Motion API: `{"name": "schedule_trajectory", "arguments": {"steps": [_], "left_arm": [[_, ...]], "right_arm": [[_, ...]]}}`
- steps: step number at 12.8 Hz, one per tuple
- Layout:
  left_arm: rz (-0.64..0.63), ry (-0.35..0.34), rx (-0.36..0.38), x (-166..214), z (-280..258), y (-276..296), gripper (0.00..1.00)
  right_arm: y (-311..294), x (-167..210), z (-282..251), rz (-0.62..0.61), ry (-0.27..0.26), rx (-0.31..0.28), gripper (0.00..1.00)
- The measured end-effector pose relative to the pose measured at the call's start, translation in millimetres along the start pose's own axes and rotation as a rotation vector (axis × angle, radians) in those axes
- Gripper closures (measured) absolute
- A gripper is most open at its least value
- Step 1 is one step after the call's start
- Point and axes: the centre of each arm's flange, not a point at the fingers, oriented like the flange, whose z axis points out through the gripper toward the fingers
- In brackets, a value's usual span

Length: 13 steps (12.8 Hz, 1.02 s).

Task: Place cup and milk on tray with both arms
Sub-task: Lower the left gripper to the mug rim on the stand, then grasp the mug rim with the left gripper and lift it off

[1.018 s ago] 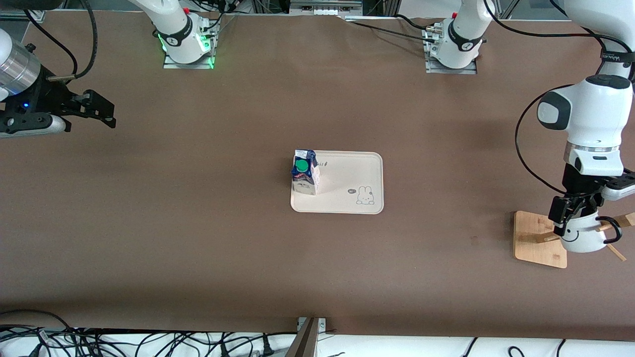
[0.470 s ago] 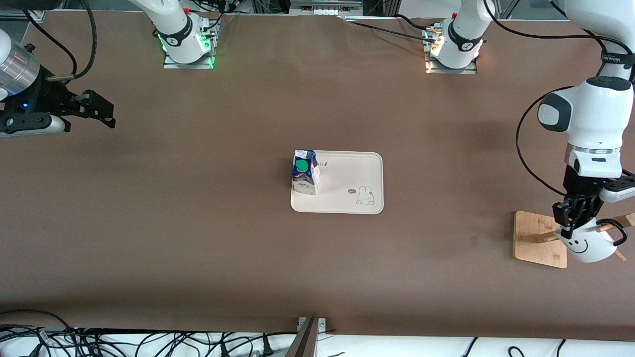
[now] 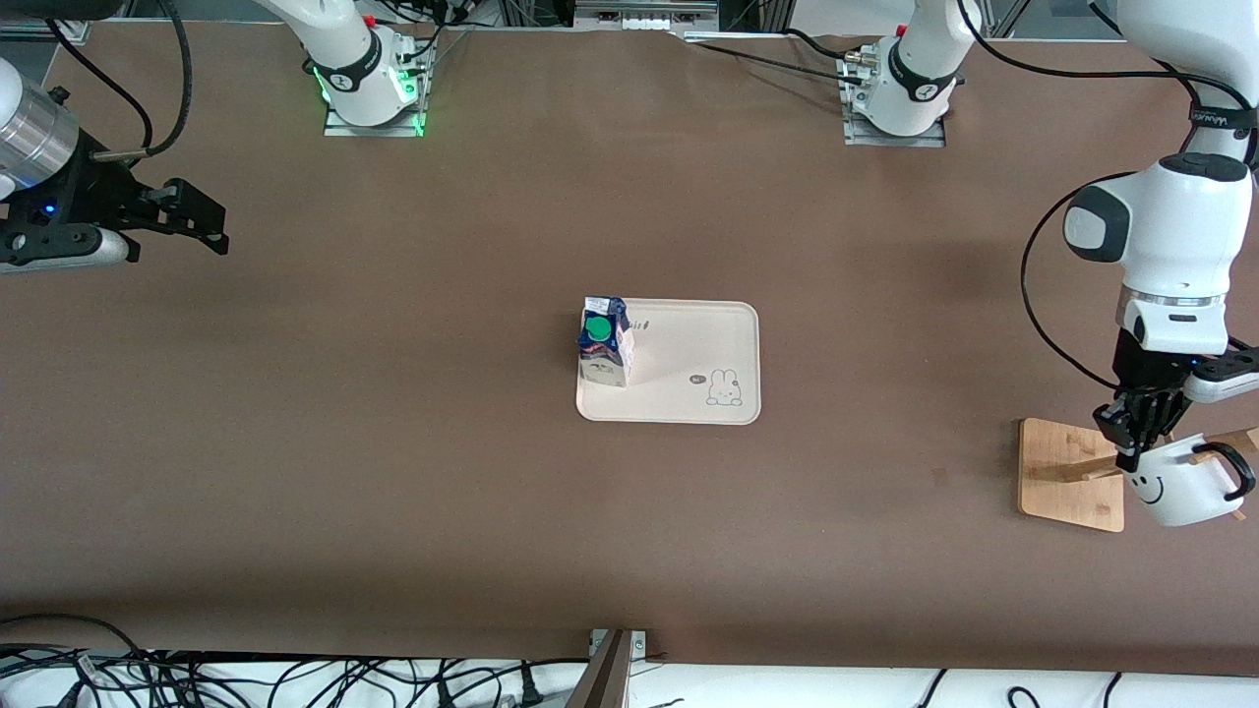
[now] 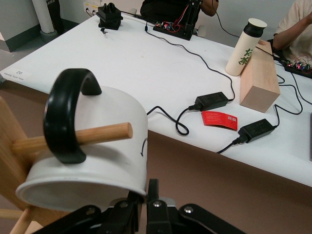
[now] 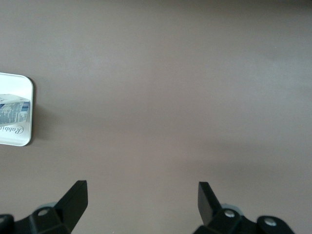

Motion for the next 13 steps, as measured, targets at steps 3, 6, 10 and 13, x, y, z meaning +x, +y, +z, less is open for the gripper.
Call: {"name": "schedule_trajectory", "arguments": {"steps": [3,6,10,13], "left_arm": [[0.001,-0.004,-0.002,-2,0,1,0.92],[-0.004,-0.004,-0.009,-3,-2,5,0.92],[-0.016,-0.031,-0.044,-9,-14,29,0.92],[-0.026,-0.106,-0.055,-10,-26,50,0.92]], "right_arm": [[0,2,3,0.000,-0.005,-0.001,0.00],[-2,3,5,-0.003,-0.008,-0.002,0.00],[-4,3,5,-0.006,-0.008,-0.002,0.00],[-4,3,5,-0.006,-0.008,-0.002,0.00]]}}
